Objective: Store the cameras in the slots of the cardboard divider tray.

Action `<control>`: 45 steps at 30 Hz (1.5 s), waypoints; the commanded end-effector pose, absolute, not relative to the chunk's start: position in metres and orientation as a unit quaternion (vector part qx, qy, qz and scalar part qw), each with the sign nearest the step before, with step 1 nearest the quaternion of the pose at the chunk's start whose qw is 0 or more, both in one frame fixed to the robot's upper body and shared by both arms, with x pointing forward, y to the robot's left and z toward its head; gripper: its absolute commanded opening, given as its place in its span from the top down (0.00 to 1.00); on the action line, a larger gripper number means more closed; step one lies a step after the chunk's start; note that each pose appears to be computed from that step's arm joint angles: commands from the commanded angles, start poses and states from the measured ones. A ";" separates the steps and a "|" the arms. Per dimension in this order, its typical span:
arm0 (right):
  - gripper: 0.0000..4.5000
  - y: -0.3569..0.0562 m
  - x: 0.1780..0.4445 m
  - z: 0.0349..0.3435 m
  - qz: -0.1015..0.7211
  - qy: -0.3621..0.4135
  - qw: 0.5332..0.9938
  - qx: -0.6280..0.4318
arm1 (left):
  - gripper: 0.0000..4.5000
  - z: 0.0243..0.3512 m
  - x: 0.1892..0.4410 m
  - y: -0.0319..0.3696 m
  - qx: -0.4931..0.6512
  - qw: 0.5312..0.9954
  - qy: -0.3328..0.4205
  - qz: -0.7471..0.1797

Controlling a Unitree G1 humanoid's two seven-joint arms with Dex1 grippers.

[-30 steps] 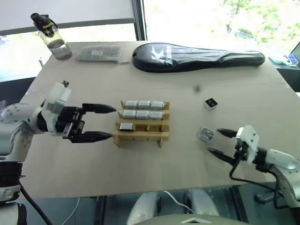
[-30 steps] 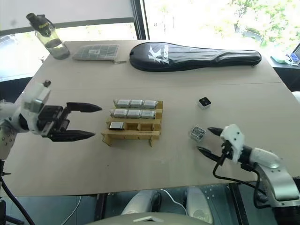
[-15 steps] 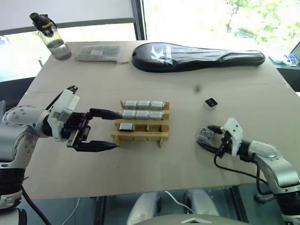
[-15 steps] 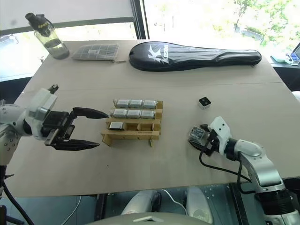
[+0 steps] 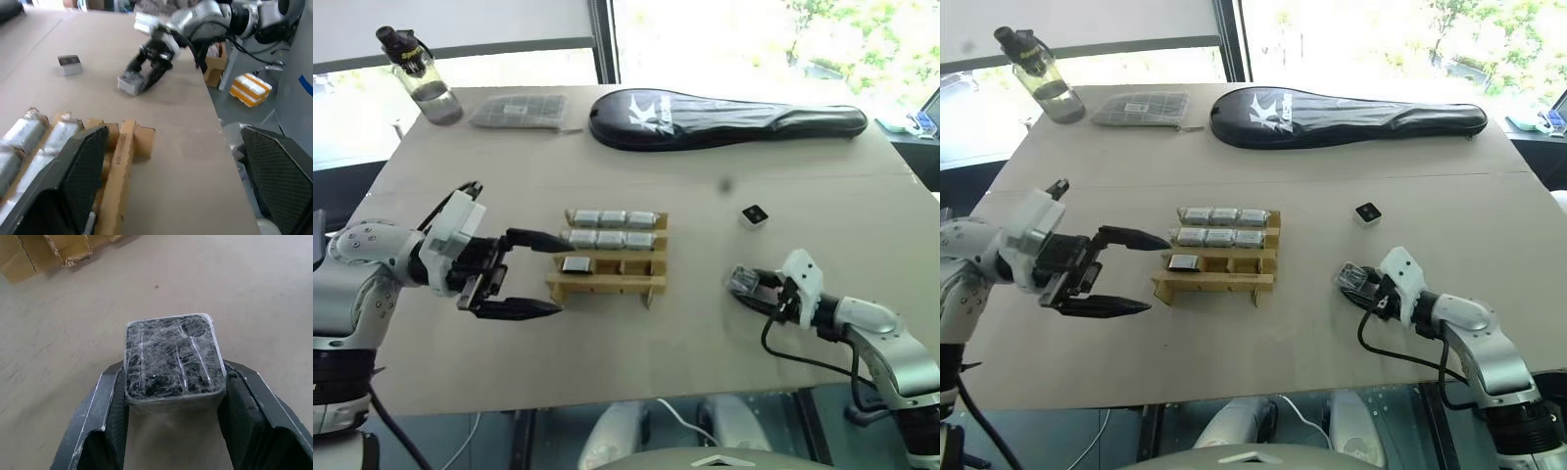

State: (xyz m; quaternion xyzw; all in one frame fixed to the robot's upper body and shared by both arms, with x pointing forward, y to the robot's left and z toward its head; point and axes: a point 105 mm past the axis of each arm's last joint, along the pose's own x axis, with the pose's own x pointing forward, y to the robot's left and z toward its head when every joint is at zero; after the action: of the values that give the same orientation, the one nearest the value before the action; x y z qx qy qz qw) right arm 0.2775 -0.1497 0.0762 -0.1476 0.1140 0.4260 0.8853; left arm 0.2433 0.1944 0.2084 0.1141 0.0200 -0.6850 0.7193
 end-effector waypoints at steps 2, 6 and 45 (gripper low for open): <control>0.56 -0.121 0.292 0.127 0.435 -0.026 0.849 -0.299 | 0.00 0.235 0.261 0.177 0.073 0.751 -0.048 -0.655; 0.56 -0.091 0.301 0.154 0.441 -0.121 0.795 -0.398 | 0.00 0.228 0.281 0.152 0.028 0.775 -0.038 -0.631; 0.56 0.006 0.269 0.209 0.456 -0.381 0.614 -0.520 | 0.84 0.215 0.295 0.133 -0.012 0.744 0.045 -0.667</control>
State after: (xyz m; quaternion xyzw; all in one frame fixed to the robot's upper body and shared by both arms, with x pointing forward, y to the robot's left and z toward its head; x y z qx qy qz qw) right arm 0.2796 0.0009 0.1946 -0.5250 -0.3455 0.4608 0.6267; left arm 0.2983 0.1341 0.2080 -0.0264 0.0586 -0.6608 0.7478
